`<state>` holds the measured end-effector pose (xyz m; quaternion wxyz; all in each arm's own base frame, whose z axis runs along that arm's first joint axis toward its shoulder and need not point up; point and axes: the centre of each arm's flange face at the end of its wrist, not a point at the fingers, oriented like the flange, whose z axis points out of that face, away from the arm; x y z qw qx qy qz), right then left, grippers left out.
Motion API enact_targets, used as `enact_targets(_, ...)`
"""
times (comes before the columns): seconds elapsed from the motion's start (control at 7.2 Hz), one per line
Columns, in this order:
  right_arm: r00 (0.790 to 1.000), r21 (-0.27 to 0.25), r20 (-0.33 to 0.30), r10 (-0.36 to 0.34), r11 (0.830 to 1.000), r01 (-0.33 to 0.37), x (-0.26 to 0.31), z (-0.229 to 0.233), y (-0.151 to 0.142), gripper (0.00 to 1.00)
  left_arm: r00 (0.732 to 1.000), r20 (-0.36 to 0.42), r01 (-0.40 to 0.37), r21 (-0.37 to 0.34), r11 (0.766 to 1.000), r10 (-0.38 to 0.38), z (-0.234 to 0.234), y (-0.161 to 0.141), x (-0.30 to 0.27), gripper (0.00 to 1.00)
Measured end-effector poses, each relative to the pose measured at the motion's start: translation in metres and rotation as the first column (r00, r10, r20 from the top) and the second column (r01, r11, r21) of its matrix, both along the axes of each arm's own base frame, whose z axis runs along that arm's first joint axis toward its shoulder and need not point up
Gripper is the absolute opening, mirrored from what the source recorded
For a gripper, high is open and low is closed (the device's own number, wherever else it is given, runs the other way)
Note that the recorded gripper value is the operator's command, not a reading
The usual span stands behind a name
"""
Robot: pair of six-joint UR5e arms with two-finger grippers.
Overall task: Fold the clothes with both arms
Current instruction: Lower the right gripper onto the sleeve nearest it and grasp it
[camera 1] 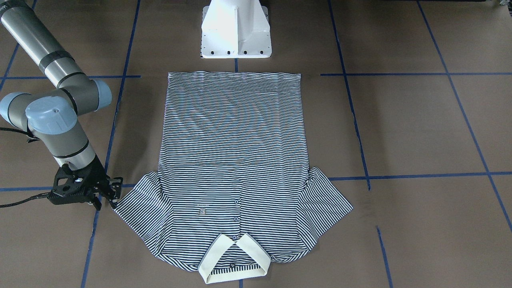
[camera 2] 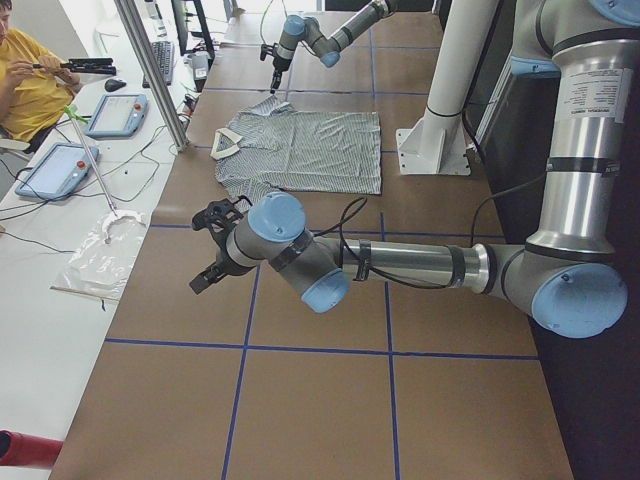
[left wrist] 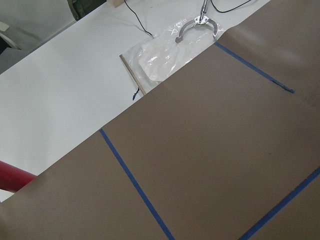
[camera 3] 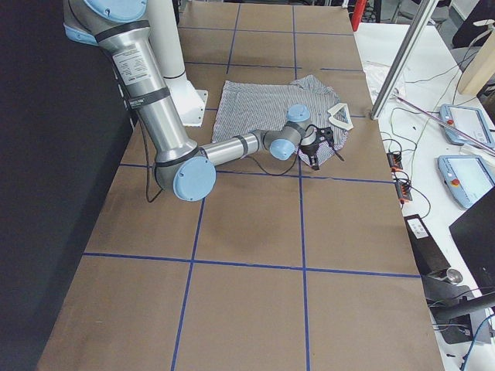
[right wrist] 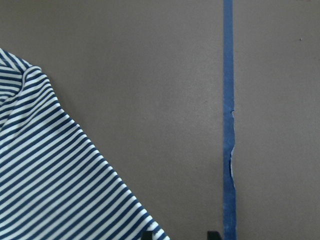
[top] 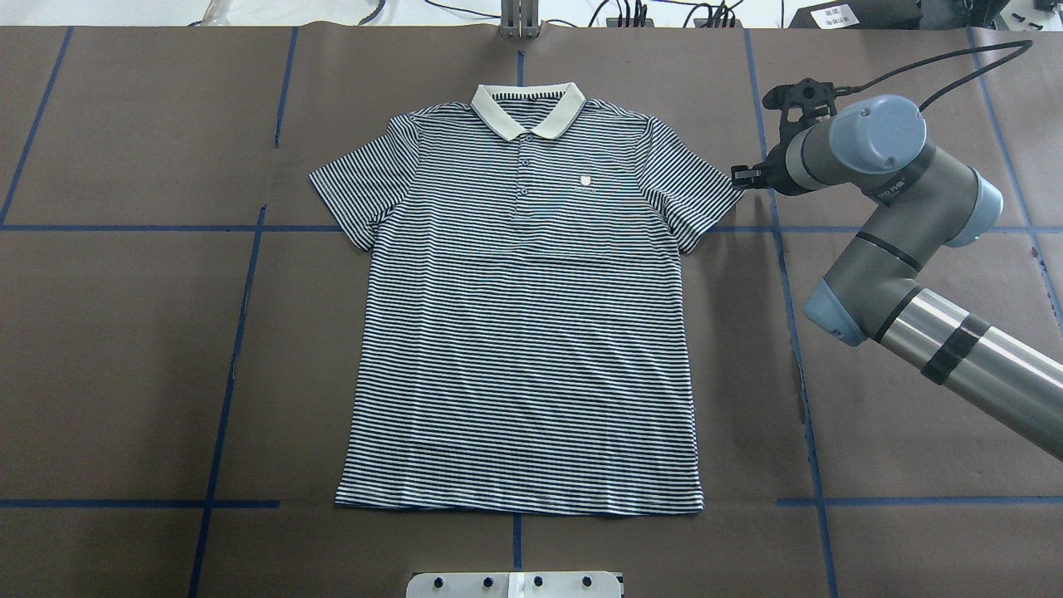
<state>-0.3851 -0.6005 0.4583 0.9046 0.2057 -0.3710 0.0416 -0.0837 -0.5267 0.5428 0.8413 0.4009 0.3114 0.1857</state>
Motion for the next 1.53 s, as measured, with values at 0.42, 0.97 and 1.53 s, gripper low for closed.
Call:
enact_targets(0.42, 1.0, 0.003, 0.019, 0.004, 1.0, -0.005, -0.01, -0.009, -0.003, 0.44, 1.0, 0.0, 0.0, -0.001, 1.0, 0.0, 0.001, 0.0, 0.0, 1.0)
enact_targets(0.97, 1.0, -0.001, 0.019, 0.003, 1.0, -0.003, -0.018, -0.009, -0.001, 0.44, 1.0, 0.0, -0.001, -0.003, 1.0, 0.001, 0.002, 0.0, 0.0, 1.0)
enact_targets(1.53, 1.0, 0.0, 0.002, 0.012, 1.0, -0.012, -0.019, -0.002, 0.001, 0.36, 1.0, 0.001, -0.001, -0.003, 1.0, 0.001, 0.002, 0.0, 0.0, 1.0)
